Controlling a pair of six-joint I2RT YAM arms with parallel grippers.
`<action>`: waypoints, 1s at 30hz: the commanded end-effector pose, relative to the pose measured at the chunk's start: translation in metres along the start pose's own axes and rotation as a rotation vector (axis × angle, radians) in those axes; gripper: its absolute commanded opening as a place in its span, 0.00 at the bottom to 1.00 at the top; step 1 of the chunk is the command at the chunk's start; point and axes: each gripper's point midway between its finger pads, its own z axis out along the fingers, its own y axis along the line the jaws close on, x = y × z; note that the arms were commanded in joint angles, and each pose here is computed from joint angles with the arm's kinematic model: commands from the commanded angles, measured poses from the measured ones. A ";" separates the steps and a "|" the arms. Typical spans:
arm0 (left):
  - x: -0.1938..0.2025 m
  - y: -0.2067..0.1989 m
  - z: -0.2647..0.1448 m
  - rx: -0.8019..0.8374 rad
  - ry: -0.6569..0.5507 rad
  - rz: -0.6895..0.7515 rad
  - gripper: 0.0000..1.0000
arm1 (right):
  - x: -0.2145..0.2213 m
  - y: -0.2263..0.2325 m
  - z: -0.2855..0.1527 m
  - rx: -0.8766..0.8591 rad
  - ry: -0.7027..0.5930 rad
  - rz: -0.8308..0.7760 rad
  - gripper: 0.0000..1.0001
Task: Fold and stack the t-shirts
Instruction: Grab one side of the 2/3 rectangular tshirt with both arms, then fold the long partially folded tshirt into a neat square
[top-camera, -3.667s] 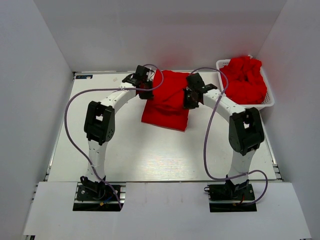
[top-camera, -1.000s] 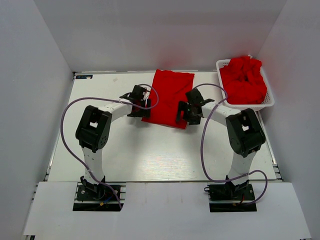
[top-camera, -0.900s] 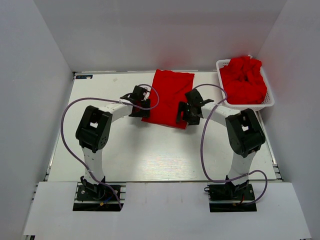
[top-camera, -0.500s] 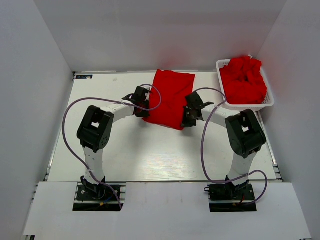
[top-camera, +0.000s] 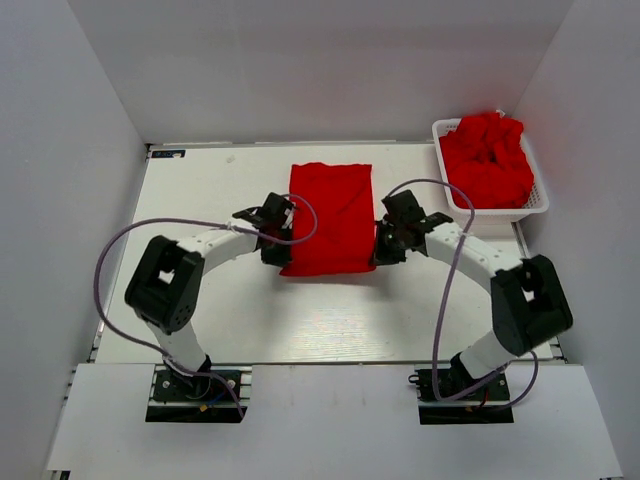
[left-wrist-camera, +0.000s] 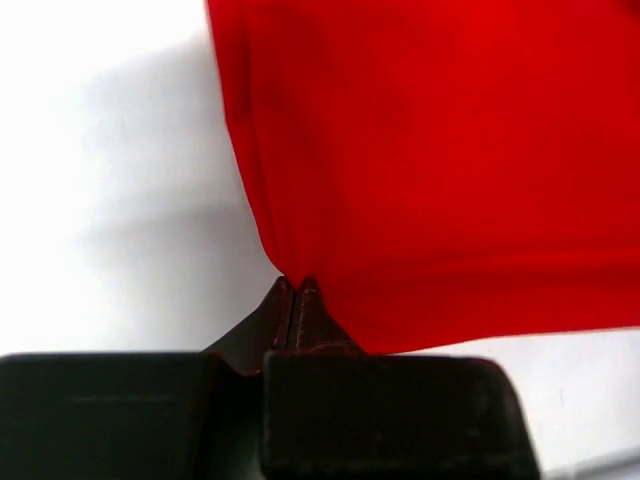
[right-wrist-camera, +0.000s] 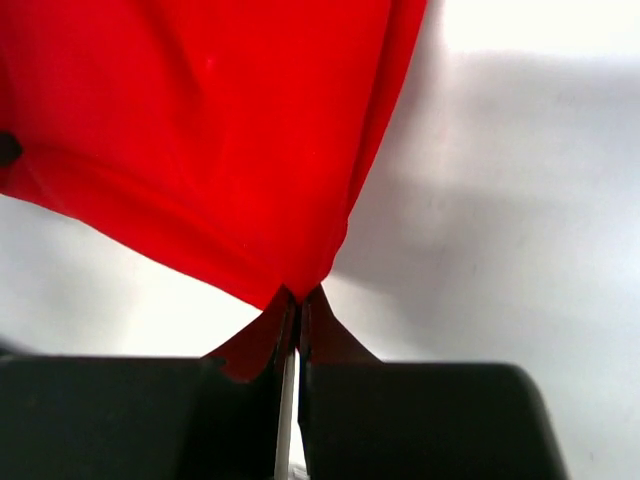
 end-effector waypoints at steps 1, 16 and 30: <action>0.019 0.004 -0.044 -0.009 0.034 -0.003 0.00 | 0.034 -0.007 -0.026 -0.005 0.094 -0.053 0.00; -0.069 -0.038 -0.097 0.094 -0.146 -0.065 0.00 | -0.050 0.009 -0.048 0.044 -0.123 -0.065 0.00; -0.195 -0.030 -0.103 -0.079 -0.373 -0.157 0.00 | -0.158 0.010 -0.047 0.085 -0.288 -0.042 0.00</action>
